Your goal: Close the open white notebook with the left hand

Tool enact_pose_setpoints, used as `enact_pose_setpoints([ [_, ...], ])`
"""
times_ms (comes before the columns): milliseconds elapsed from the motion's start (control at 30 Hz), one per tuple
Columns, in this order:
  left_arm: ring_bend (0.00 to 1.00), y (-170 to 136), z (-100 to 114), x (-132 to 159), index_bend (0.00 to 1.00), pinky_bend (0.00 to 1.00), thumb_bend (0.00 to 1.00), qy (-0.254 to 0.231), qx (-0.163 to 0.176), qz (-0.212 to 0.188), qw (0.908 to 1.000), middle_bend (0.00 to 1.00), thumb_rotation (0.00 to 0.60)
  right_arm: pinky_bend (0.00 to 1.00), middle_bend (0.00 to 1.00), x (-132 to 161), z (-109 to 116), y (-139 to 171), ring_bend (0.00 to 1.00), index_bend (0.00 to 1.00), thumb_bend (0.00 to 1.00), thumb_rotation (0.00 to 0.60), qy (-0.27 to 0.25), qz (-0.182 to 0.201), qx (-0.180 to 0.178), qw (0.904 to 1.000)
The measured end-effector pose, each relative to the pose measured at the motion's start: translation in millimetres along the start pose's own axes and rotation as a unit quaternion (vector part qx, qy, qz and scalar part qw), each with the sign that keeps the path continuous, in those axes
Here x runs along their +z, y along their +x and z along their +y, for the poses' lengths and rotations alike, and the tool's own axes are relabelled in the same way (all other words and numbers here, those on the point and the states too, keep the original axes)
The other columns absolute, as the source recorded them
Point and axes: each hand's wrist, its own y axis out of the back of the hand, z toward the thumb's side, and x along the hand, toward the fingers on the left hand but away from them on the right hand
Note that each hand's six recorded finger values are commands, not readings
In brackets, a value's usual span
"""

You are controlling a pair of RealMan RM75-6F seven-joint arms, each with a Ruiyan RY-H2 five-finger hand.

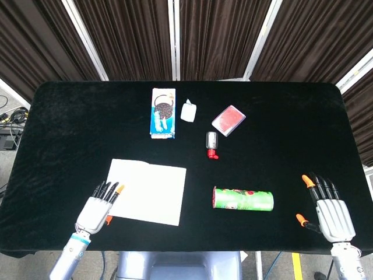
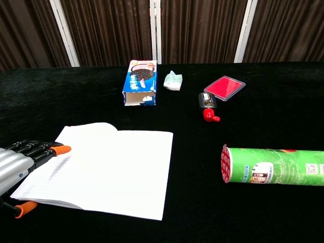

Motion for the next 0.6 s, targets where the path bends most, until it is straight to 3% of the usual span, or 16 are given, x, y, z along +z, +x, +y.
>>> enact_pose_setpoints([
  [167, 0.00, 2, -1, 2, 0.00, 0.00, 0.36, 0.001, 0.003, 0.001, 1.0000, 0.00, 0.600, 0.00, 0.00, 1, -1, 1, 0.00, 0.00, 0.09, 0.600, 0.000, 0.001, 0.002, 1.0000],
  [400, 0.00, 2, 3, 4, 0.00, 0.00, 0.56, 0.005, 0.021, -0.003, 0.9998, 0.00, 0.600, 0.00, 0.00, 0, -1, 1, 0.00, 0.00, 0.09, 0.600, 0.000, 0.001, 0.001, 1.0000],
  [600, 0.00, -3, 16, 5, 0.00, 0.00, 0.57, -0.007, 0.049, -0.008, 0.9988, 0.00, 0.600, 0.00, 0.00, 1, -2, 1, 0.00, 0.00, 0.09, 0.600, 0.002, 0.002, 0.003, 1.0000],
])
